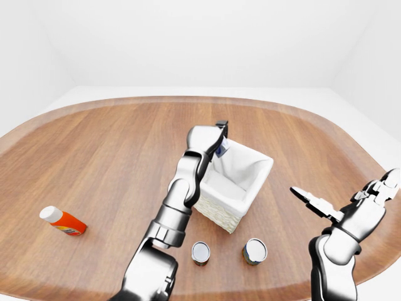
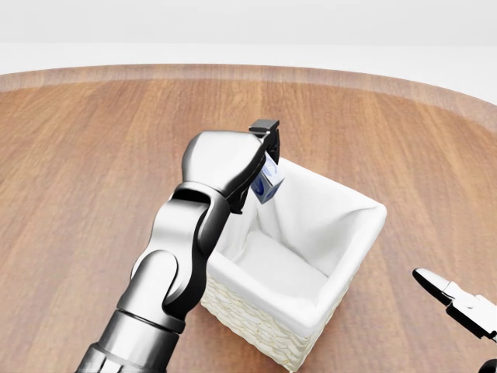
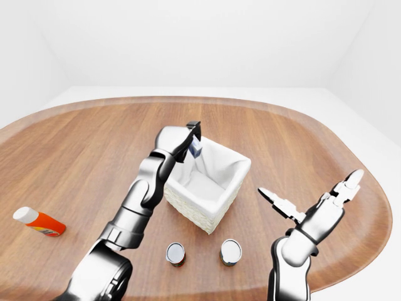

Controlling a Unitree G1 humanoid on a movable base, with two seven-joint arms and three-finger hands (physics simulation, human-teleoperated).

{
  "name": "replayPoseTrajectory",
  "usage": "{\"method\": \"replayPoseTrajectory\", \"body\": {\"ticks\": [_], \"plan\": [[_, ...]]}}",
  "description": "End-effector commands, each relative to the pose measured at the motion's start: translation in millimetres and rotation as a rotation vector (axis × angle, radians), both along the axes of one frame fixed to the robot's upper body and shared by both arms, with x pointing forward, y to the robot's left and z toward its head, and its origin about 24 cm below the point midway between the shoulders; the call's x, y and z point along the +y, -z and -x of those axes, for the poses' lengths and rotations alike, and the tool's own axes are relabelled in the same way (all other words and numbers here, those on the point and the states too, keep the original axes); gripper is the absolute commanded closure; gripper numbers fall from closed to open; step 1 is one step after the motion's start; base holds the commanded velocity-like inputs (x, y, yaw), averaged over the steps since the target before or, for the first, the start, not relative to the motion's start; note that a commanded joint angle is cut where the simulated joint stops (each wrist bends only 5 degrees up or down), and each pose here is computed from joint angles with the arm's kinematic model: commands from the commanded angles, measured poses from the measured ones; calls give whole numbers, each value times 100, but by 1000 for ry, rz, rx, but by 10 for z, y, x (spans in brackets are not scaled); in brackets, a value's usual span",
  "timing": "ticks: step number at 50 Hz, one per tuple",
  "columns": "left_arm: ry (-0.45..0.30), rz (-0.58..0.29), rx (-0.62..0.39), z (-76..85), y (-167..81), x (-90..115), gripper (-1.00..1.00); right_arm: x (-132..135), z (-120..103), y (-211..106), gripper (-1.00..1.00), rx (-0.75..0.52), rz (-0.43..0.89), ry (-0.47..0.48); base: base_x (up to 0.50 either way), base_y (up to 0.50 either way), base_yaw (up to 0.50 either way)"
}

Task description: Pick up the alphabet soup and the cream cheese box, and put them in the basket.

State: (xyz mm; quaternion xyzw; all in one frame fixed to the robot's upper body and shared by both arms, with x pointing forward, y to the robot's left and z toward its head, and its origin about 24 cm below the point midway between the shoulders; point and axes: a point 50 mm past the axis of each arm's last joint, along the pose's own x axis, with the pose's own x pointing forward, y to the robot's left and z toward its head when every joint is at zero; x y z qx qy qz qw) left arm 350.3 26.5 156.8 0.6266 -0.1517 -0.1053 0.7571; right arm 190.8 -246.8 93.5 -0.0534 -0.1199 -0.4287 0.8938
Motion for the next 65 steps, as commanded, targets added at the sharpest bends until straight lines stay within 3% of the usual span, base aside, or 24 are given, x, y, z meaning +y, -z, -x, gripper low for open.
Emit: {"method": "replayPoseTrajectory", "body": {"ticks": [1,26,53,54,55,65], "plan": [[31,61,38,-81,136,-100,100,3,3,-5,-100,-1,2,0,0,0,0],[44,81,168,-224,409,-220,100,0,5,0,-100,-3,0,1,0,0,0],[47,111,207,-287,400,-249,100,-2,12,-19,-100,-3,-4,4,0,0,0],[47,110,207,-285,402,-251,93,-1,11,-19,-100,-3,-4,3,0,0,0],[46,109,206,-282,408,-255,-100,1,9,-16,-100,-3,-1,2,0,0,0],[52,117,204,-275,424,-256,-100,-5,9,-2,-100,-3,-2,3,0,0,0]]}}
